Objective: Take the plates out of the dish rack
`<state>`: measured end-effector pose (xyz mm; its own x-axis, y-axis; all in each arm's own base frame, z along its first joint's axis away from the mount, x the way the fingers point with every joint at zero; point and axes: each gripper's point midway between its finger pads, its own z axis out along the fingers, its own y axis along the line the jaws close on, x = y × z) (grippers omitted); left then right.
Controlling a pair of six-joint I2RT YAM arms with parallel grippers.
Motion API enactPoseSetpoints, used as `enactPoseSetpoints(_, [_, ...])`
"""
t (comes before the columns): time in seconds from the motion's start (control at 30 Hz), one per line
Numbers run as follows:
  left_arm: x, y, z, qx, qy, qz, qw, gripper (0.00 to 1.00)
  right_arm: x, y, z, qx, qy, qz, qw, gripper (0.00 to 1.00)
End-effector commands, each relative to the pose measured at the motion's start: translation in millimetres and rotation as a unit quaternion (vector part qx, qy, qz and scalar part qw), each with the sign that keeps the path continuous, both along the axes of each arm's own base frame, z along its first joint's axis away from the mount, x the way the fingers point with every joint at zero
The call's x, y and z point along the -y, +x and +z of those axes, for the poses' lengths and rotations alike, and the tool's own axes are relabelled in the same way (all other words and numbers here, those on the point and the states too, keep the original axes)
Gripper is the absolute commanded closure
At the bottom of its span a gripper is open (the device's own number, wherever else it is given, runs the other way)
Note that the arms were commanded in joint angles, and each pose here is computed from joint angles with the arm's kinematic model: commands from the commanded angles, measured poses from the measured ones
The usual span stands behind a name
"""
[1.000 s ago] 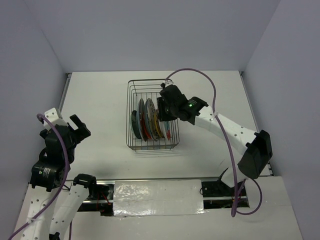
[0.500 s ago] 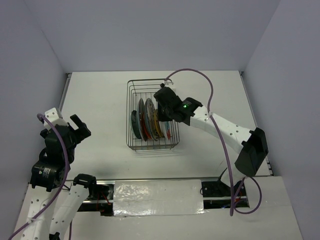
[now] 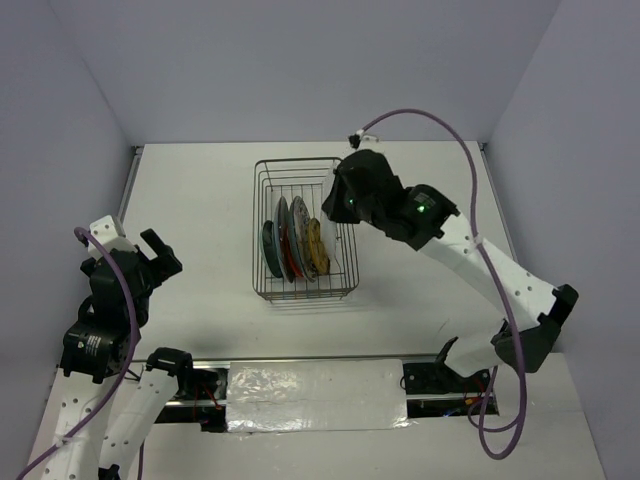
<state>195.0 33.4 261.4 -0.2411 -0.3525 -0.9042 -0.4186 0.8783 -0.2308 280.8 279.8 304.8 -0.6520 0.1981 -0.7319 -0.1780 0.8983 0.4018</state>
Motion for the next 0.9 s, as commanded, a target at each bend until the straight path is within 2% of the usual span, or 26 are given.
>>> enactPoseSetpoints(0.0, [0,7,7,0.019,0.0,0.0,1.0,0.01,25,-2,157,0.161,0.123,-0.028,0.979,1.0])
enactPoseSetpoints(0.07, [0,6,7,0.019,0.0,-0.001,1.0,0.0,40,6,159,0.173,0.066,-0.045,0.982,1.0])
enactPoseSetpoints(0.1, [0,6,8,0.02,0.0,0.0,1.0,0.0,55,5,176,0.182,0.05,-0.058,0.98,1.0])
enactPoseSetpoints(0.17, [0,6,8,0.022,0.0,0.0,1.0,0.0,64,31,160,0.175,-0.031,-0.074,0.981,1.0])
enactPoseSetpoints(0.2, [0,6,8,0.021,-0.001,0.001,1.0,0.0,87,45,172,0.183,-0.048,-0.103,0.977,1.0])
enactPoseSetpoints(0.23, [0,6,8,0.022,-0.001,0.0,1.0,0.0,92,64,135,0.142,-0.132,-0.097,0.976,1.0])
enactPoseSetpoints(0.3, [0,6,9,0.022,0.0,0.0,1.0,0.01,130,93,102,0.097,-0.214,-0.135,0.962,1.0])
enactPoseSetpoints(0.37, [0,6,8,0.022,0.0,0.0,1.0,0.0,153,115,37,0.023,-0.313,-0.141,0.939,1.0])
enactPoseSetpoints(0.47, [1,7,8,0.02,0.0,-0.001,1.0,0.01,182,141,-10,-0.012,-0.366,-0.174,0.914,1.0])
enactPoseSetpoints(0.63, [2,8,7,0.018,0.0,-0.006,1.0,0.0,208,187,-43,-0.013,-0.398,-0.211,0.893,1.0])
enactPoseSetpoints(0.77, [4,10,6,0.014,0.001,-0.012,1.0,0.0,214,216,-67,-0.036,-0.427,-0.205,0.88,1.0])
enactPoseSetpoints(0.8, [5,10,6,0.016,0.0,-0.013,1.0,0.0,211,221,-92,-0.059,-0.443,-0.191,0.874,1.0])
enactPoseSetpoints(0.87, [6,10,6,0.014,0.0,-0.015,1.0,0.0,214,229,-108,-0.075,-0.447,-0.19,0.871,1.0])
